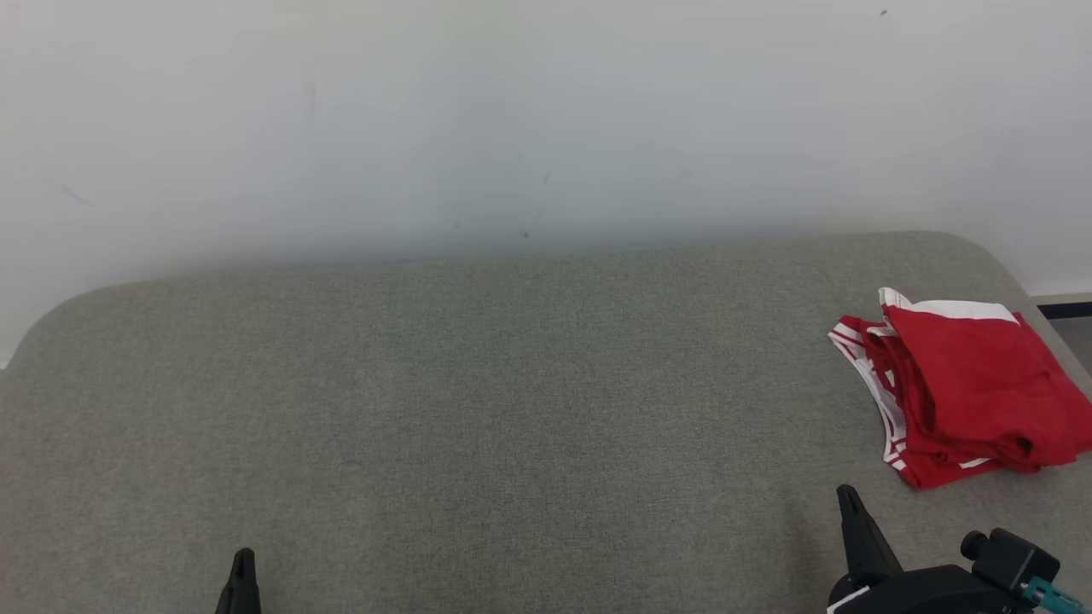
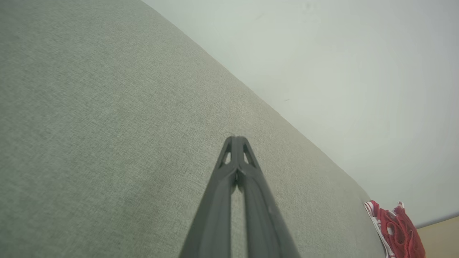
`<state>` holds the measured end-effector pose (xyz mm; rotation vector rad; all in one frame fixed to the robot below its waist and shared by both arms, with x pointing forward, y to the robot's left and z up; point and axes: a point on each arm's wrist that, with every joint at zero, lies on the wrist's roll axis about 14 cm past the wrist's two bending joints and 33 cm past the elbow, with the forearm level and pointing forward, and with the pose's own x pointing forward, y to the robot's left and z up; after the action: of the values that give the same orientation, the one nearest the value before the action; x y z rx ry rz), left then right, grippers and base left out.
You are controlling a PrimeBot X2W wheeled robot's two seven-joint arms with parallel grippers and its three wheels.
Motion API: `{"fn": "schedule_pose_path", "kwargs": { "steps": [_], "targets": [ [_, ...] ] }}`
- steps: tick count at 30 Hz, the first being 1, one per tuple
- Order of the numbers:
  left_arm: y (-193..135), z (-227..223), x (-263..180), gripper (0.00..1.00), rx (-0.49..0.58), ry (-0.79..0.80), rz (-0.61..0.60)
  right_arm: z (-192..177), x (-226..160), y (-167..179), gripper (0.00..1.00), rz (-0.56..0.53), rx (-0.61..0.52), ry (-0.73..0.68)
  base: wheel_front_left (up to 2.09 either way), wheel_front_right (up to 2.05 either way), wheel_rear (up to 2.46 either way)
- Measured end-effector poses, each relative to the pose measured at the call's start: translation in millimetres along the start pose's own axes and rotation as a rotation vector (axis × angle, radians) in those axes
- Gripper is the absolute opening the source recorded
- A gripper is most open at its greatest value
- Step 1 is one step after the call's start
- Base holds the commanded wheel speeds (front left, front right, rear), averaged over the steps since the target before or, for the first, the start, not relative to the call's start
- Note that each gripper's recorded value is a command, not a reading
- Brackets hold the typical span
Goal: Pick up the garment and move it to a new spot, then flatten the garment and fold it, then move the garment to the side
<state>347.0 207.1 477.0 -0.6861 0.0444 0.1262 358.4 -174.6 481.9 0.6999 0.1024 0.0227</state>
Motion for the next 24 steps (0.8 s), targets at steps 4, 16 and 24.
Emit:
{"fn": "schedule_pose_path", "kwargs": {
  "steps": [4, 16, 24],
  "targets": [
    [-3, 2, 3, 0.0, -0.054, 0.002, -0.008, 2, 1, 0, 0.0, -0.002, 0.053, -0.005, 0.0, 0.0, 0.0],
    [-5, 3, 9, 0.0, -0.213, 0.016, -0.011, 10, 6, -1, 0.0, -0.004, 0.208, -0.023, 0.0, 0.0, 0.0],
    [-9, 4, 13, 0.0, -0.303, 0.024, -0.022, 13, 8, -3, 0.0, -0.005, 0.296, -0.029, 0.0, 0.0, 0.0]
  ]
}}
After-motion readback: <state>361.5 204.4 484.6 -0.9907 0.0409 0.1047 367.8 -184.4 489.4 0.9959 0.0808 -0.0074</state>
